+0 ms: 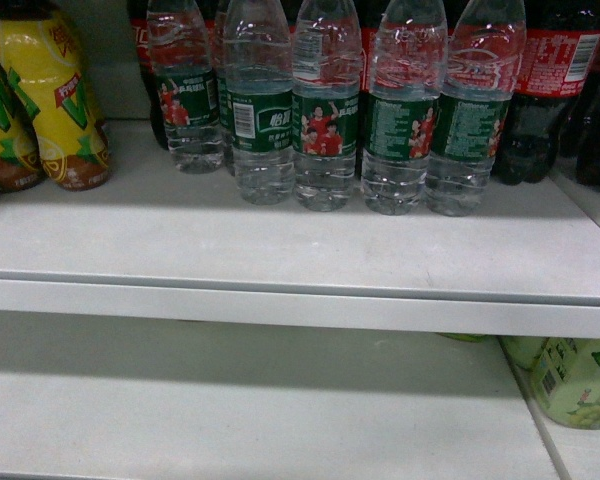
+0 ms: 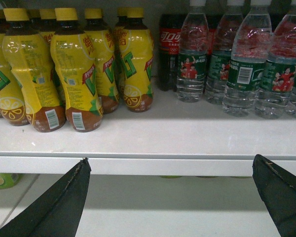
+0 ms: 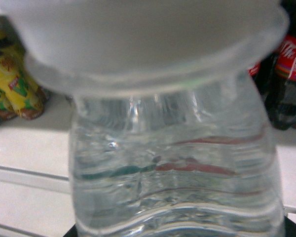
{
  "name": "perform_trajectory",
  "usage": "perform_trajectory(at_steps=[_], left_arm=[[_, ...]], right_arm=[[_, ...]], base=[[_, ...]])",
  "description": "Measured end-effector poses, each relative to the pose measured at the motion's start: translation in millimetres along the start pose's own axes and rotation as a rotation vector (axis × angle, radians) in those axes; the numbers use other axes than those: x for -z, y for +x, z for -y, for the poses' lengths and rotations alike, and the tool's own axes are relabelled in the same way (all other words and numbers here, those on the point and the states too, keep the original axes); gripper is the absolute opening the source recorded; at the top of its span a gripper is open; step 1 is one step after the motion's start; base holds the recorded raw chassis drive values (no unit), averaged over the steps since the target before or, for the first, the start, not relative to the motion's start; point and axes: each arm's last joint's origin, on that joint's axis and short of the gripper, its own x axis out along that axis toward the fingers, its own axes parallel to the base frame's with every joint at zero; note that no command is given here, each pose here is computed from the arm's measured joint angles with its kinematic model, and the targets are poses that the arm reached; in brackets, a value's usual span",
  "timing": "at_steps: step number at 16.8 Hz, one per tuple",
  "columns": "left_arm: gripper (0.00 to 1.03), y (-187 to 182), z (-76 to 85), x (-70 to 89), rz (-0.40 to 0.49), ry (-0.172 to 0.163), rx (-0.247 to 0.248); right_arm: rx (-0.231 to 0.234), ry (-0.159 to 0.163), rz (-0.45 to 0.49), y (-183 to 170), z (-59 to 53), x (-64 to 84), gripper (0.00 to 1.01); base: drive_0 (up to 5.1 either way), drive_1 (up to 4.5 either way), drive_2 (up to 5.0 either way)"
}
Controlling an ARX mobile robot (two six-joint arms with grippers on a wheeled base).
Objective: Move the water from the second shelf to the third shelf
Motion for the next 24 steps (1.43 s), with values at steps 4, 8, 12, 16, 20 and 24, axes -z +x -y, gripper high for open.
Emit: perform_trajectory(at_steps=[4, 8, 12, 16, 20, 24], left_arm=[[0.98, 0.0, 0.0, 0.0, 0.000, 0.000, 0.000], [0.98, 0.0, 0.0, 0.0, 0.000, 0.000, 0.000], [0.98, 0.0, 0.0, 0.0, 0.000, 0.000, 0.000], [0.98, 0.0, 0.0, 0.0, 0.000, 0.000, 0.000], [0.98, 0.0, 0.0, 0.0, 0.000, 0.000, 0.000], [0.98, 0.0, 0.0, 0.0, 0.000, 0.000, 0.000]], right_arm=[[0.026, 0.005, 0.073, -29.1, 2.9, -4.4, 0.44], [0.136, 0.032, 0.060, -33.9, 23.0, -0.3, 0.44], [0.214, 0.051, 0.061, -37.9, 38.6, -0.2, 0.44], [0.215, 0.065, 0.054, -40.3, 42.6, 0.1, 0.44], [0.217, 0.074, 0.053, -40.7, 43.0, -0.2, 0.44], [0.217, 0.078, 0.053, -40.7, 43.0, -0.1, 0.44]], base=[[0.0, 0.00, 0.0], [0.0, 0.00, 0.0], [0.0, 0.00, 0.0], [0.0, 0.00, 0.0], [0.0, 0.00, 0.0], [0.0, 0.00, 0.0]])
